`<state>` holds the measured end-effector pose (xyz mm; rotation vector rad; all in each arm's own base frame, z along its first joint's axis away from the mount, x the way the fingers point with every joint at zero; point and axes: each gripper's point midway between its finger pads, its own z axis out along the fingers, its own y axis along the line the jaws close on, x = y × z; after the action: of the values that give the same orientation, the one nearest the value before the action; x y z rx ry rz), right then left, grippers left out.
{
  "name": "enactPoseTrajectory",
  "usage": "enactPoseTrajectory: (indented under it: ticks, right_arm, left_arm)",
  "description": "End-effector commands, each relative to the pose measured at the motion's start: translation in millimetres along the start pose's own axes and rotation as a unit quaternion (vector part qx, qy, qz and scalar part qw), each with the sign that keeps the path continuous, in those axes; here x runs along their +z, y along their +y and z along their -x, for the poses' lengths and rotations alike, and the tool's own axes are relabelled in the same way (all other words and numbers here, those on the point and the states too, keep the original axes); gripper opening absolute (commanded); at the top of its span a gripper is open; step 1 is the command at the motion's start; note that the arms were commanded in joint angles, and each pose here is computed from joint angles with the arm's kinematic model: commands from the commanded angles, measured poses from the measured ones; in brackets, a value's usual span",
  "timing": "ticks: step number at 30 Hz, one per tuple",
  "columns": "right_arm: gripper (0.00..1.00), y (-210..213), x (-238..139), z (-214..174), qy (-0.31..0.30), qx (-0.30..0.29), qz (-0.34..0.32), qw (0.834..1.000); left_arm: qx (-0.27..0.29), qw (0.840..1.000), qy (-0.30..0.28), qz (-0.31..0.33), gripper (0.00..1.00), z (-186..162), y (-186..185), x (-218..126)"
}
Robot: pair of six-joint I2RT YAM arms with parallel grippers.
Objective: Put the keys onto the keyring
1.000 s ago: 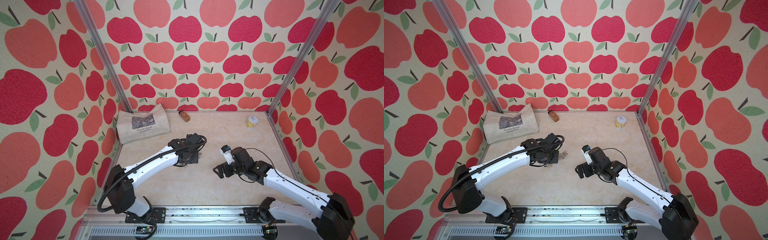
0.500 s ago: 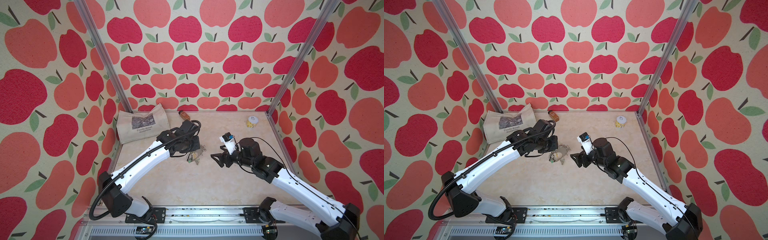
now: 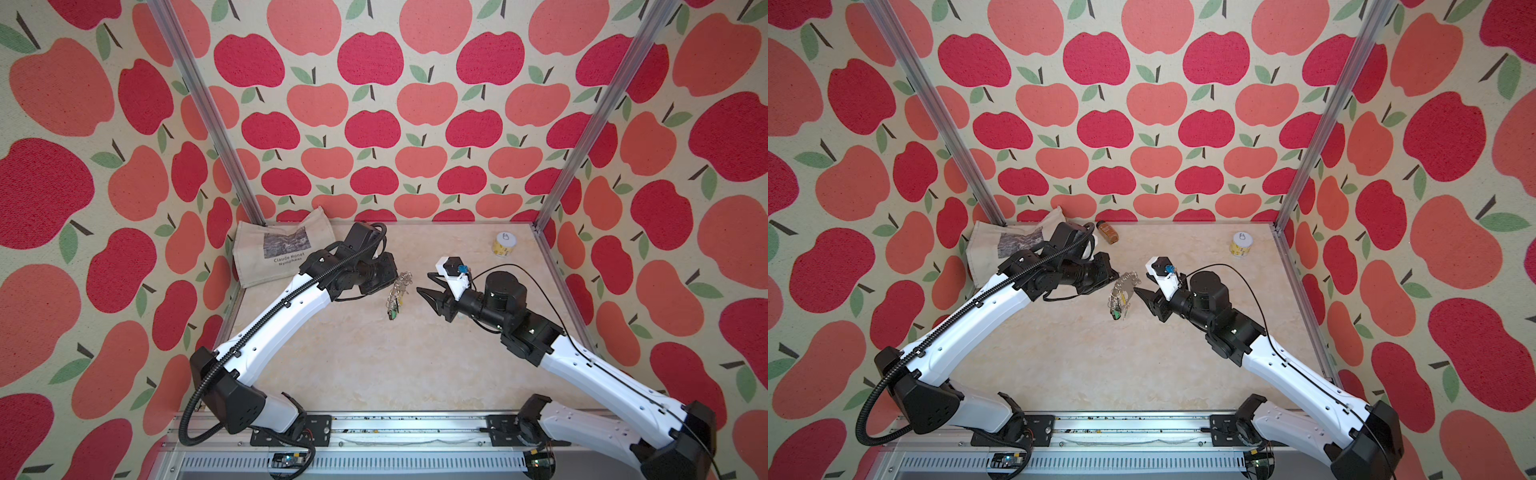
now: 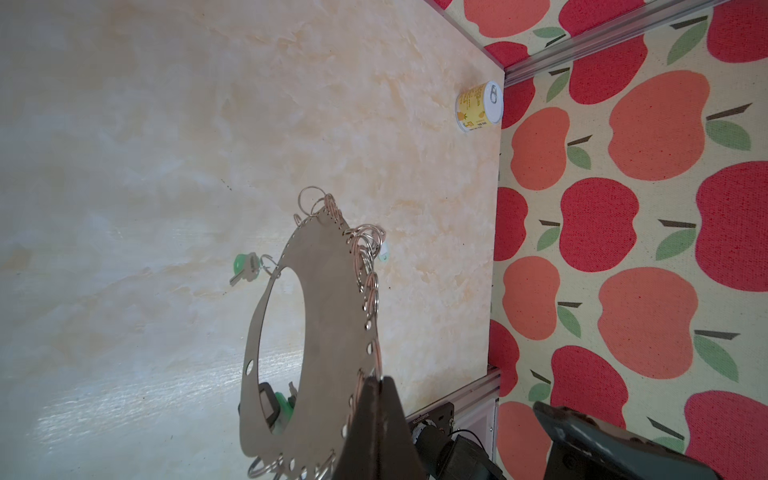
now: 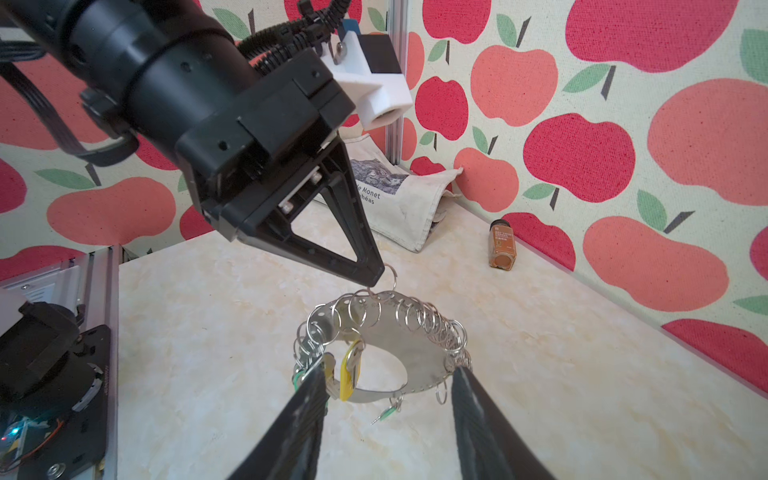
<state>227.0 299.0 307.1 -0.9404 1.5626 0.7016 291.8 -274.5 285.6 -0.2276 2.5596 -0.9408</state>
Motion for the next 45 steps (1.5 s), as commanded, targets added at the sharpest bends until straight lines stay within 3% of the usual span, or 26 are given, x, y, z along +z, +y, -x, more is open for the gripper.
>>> enactPoseTrajectory:
  ticks: [1, 8, 19, 30, 45]
  right_arm:
    - [0.50, 5, 7, 17, -0.021, -0.051, -0.002, 0.998]
    - [0.48, 13, 19, 17, -0.017, -0.090, -0.008, 0.996]
    - [0.29, -1, 21, 17, -0.025, -0.116, -0.054, 0.991]
    - [0.28, 9, 28, 15, -0.024, -0.127, -0.038, 0.991]
    - [0.28, 2, 38, 10, -0.025, -0.143, -0.062, 0.987]
  left_arm:
    - [-0.012, 0.999, -0.011, -0.051, 0.00, 9, -26, -14]
    - [-0.024, 0.997, -0.011, -0.070, 0.00, 7, -30, -19]
    - [-0.022, 0.997, -0.007, -0.071, 0.00, -1, -29, -27]
    - [-0.018, 0.997, -0.006, -0.081, 0.00, -5, -36, -31]
    - [-0.016, 0.996, -0.001, -0.089, 0.00, -10, -42, -36]
